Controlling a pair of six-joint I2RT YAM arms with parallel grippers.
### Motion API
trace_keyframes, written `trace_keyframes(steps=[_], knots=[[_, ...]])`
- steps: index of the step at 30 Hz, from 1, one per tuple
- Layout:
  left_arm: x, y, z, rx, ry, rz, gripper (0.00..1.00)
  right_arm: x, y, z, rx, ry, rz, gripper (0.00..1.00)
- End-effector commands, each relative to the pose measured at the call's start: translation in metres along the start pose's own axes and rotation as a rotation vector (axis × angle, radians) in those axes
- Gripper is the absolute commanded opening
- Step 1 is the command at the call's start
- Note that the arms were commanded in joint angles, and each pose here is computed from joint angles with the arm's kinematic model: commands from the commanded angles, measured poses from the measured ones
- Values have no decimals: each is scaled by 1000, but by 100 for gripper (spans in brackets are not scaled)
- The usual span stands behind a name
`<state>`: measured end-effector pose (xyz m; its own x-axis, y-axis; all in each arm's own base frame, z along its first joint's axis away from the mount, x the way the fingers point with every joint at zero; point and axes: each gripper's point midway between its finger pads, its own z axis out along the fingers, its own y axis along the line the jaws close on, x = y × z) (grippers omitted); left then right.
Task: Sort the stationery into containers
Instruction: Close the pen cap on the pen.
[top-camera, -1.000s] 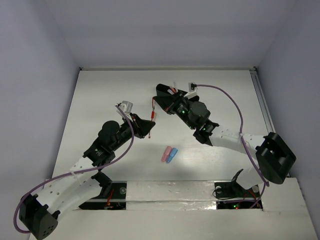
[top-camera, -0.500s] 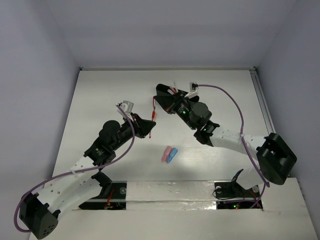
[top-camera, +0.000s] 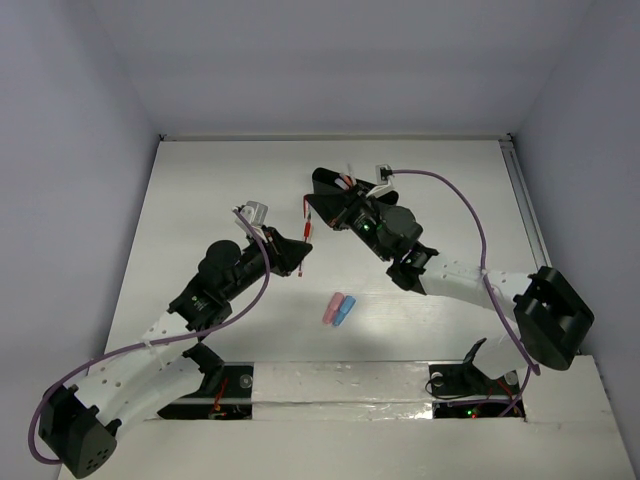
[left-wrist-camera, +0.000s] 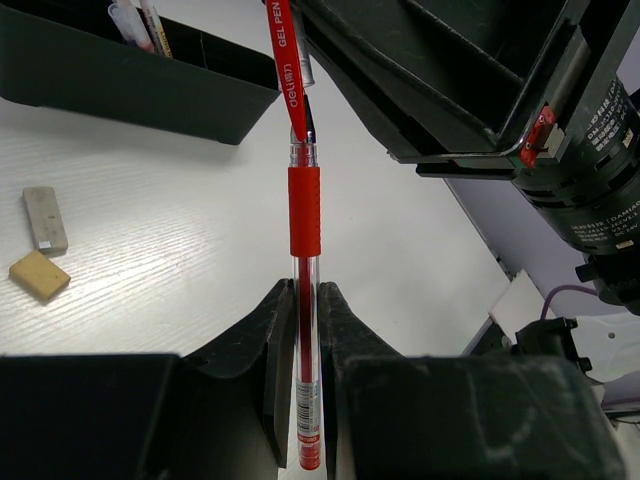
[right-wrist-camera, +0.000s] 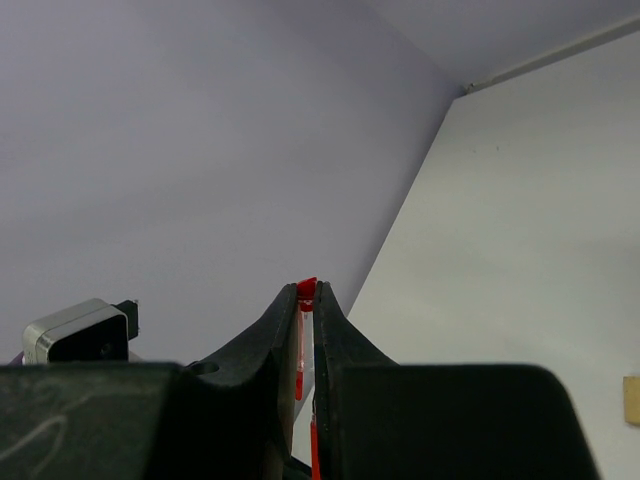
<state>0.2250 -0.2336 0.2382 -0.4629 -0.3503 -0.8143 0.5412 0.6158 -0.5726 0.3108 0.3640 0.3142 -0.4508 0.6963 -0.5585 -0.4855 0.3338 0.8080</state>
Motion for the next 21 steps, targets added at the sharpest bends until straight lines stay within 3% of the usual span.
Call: trace_keyframes(steps=[1, 21], knots=[[-16, -12, -1, 47, -64, 3, 0, -17, 26, -6, -81, -56, -9, 0], [-20, -17, -7, 72, -87, 9, 0, -22, 26, -6, -74, -76, -14, 0]])
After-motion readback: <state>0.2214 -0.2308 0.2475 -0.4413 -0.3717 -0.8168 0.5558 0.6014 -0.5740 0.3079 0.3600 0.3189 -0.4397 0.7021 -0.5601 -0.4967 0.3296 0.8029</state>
